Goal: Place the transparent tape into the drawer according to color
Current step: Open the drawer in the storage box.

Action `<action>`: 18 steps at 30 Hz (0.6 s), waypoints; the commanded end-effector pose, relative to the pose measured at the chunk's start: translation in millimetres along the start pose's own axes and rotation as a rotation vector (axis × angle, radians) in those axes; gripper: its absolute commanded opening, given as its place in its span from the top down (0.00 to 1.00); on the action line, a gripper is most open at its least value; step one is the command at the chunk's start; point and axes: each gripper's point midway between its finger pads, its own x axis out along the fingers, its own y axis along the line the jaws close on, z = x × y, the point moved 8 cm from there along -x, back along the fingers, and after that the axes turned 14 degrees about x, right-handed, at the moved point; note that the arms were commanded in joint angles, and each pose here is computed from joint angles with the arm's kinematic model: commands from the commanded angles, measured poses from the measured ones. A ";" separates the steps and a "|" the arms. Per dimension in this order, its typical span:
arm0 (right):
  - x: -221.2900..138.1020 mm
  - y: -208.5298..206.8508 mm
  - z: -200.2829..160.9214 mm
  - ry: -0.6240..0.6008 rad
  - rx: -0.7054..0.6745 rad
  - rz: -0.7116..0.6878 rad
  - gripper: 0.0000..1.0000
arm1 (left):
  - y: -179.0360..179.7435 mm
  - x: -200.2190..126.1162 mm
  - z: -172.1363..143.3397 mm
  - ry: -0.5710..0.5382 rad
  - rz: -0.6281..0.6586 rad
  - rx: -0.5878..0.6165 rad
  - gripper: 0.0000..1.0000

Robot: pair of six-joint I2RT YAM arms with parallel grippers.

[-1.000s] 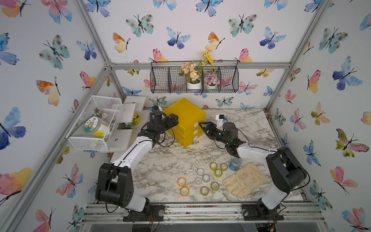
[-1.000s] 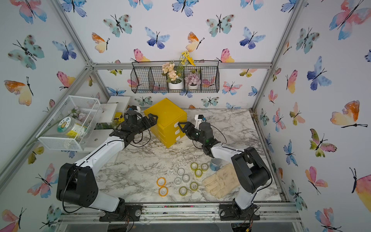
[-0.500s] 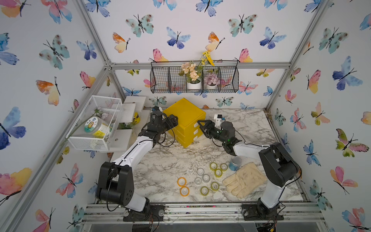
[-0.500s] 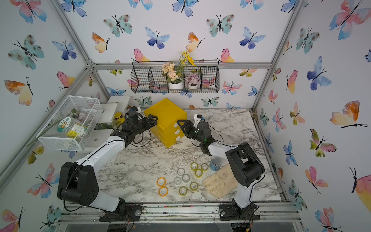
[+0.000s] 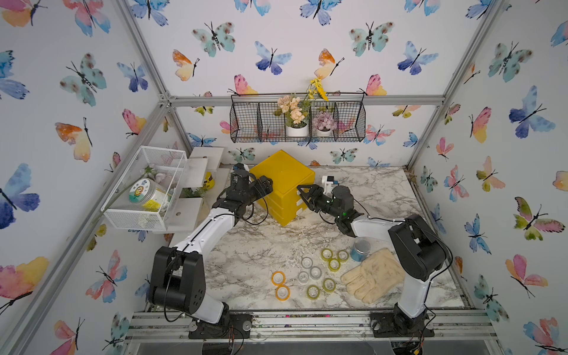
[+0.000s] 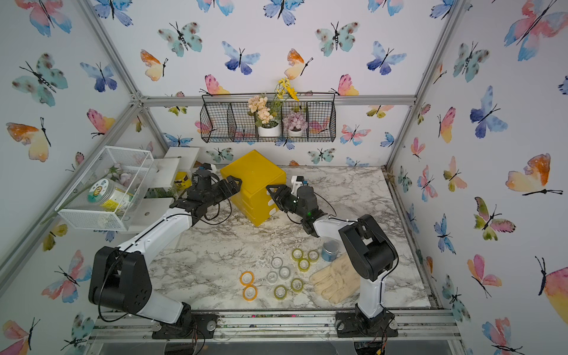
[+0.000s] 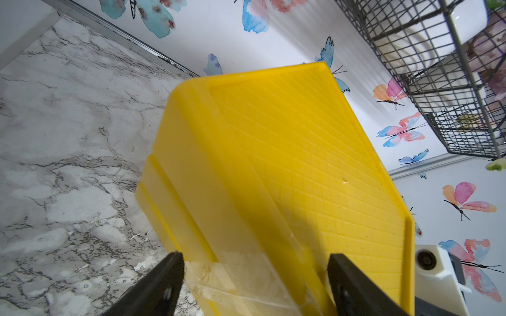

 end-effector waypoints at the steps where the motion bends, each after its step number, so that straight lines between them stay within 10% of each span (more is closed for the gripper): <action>1: 5.5 5.1 1.3 -0.015 -0.016 0.028 0.47 | 2.0 5.3 -6.7 0.033 0.002 0.004 0.13; 18: -5.2 -0.6 -2.2 -0.026 -0.038 0.088 0.64 | 1.9 3.6 -5.4 0.030 0.007 0.013 0.12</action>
